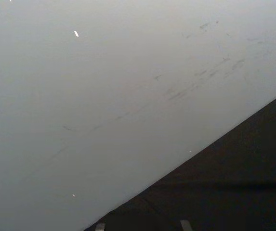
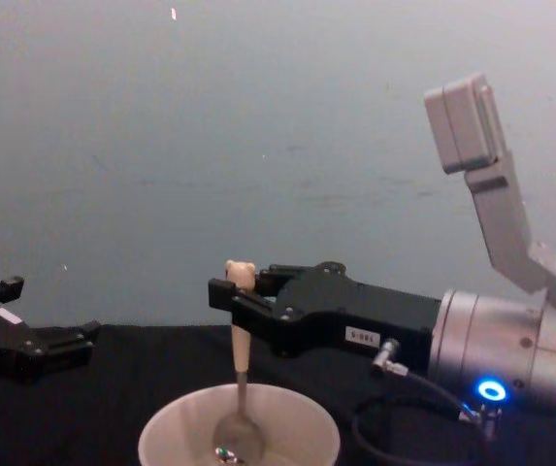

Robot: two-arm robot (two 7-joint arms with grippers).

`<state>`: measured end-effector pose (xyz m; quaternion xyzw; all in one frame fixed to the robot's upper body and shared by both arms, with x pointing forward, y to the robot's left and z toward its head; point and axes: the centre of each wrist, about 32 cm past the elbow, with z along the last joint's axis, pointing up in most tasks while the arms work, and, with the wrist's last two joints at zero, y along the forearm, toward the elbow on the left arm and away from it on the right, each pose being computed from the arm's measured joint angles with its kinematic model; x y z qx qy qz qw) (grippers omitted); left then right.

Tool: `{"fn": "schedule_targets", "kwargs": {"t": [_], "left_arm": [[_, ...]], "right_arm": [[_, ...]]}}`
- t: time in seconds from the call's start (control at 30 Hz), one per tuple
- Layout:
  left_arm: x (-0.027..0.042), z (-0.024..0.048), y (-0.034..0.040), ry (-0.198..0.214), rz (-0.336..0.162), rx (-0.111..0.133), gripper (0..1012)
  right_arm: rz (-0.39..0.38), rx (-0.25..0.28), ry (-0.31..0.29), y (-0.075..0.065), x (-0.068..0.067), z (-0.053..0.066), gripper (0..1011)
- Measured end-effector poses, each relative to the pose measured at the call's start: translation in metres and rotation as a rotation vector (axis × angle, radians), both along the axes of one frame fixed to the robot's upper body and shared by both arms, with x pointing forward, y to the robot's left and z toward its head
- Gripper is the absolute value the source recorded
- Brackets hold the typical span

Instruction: Pick up the stirring spoon with one hand, stir inside the cup, then place it back in its original position.

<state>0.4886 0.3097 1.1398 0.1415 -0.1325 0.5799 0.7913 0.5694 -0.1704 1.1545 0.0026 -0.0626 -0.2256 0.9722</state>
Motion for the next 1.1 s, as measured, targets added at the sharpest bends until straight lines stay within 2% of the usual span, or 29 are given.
{"fn": "schedule_targets", "kwargs": {"t": [0.3,0.6,0.83,1.1], "left_arm": [[0.0000,0.0000,0.0000,0.000,0.000,0.000,1001],[0.0000,0.0000,0.0000,0.000,0.000,0.000,1001],[0.0000,0.0000,0.0000,0.000,0.000,0.000,1001],[0.0000,0.0000,0.0000,0.000,0.000,0.000,1001]], "right_arm": [[0.004,-0.011,0.001,-0.003,-0.003,0.000,212],[-0.002,-0.006,-0.010,-0.013,-0.009,0.004,212],[0.011,-0.012,-0.004,-0.022,-0.018,0.004,212],[0.049,-0.016,0.005,-0.023,-0.029,0.004,212]]}}
